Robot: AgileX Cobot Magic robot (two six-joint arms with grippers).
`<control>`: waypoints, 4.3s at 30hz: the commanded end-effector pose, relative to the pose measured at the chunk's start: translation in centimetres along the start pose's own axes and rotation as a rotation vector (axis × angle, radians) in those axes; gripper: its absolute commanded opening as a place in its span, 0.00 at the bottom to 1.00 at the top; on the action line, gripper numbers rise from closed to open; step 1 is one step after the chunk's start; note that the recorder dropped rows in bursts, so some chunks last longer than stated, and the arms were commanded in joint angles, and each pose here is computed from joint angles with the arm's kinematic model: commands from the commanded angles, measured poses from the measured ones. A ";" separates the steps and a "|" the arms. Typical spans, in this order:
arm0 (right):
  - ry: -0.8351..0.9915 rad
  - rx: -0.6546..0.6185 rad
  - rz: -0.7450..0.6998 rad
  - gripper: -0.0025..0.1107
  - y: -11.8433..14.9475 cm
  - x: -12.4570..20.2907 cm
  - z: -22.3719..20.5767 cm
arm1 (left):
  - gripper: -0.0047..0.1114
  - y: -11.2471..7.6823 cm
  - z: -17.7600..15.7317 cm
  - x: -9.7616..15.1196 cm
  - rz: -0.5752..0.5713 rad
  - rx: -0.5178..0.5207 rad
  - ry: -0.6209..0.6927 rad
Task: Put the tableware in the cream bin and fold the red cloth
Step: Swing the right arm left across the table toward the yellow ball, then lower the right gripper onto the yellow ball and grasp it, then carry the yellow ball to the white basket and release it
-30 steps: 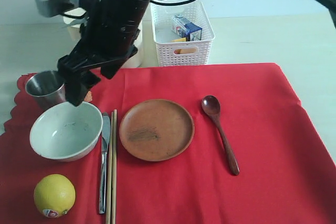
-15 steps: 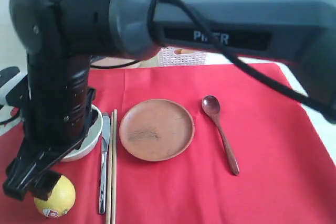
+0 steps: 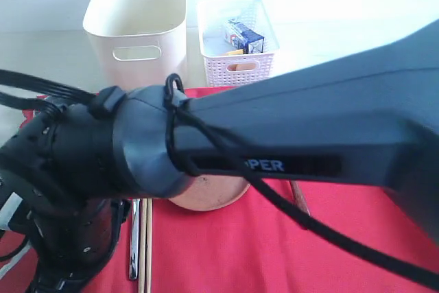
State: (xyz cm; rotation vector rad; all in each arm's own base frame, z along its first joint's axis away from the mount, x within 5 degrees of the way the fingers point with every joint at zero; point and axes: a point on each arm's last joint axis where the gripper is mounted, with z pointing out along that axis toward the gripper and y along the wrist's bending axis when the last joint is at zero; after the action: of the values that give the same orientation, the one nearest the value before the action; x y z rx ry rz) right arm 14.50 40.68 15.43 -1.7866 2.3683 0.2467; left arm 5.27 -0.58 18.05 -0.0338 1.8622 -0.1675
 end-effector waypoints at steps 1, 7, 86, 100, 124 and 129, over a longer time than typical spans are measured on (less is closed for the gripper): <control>-0.120 0.057 -0.008 0.70 -0.2 0.5 -1.9 | 0.04 0.0 0.0 0.0 -0.009 0.003 -0.010; -0.234 0.064 0.002 0.70 -0.2 1.0 -1.6 | 0.04 0.0 0.0 0.0 -0.009 0.003 -0.010; -0.514 0.529 0.609 0.02 -39.2 8.4 -7.1 | 0.04 0.0 0.0 0.0 -0.009 0.003 -0.010; -0.470 0.502 0.573 0.39 -39.9 8.3 -3.6 | 0.04 0.0 0.0 0.0 -0.009 0.003 -0.010; -0.403 0.449 0.570 0.80 -35.6 8.5 -15.7 | 0.04 0.0 0.0 0.0 -0.009 0.003 -0.010; -0.474 0.310 0.533 0.80 -33.8 7.7 -17.6 | 0.04 0.0 0.0 0.0 -0.009 0.003 -0.010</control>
State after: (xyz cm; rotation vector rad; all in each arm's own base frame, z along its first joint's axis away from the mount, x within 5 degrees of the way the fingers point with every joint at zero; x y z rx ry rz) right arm 45.28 19.96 28.01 -0.7854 2.3406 0.2046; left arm 5.27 -0.58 18.05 -0.0338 1.8622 -0.1675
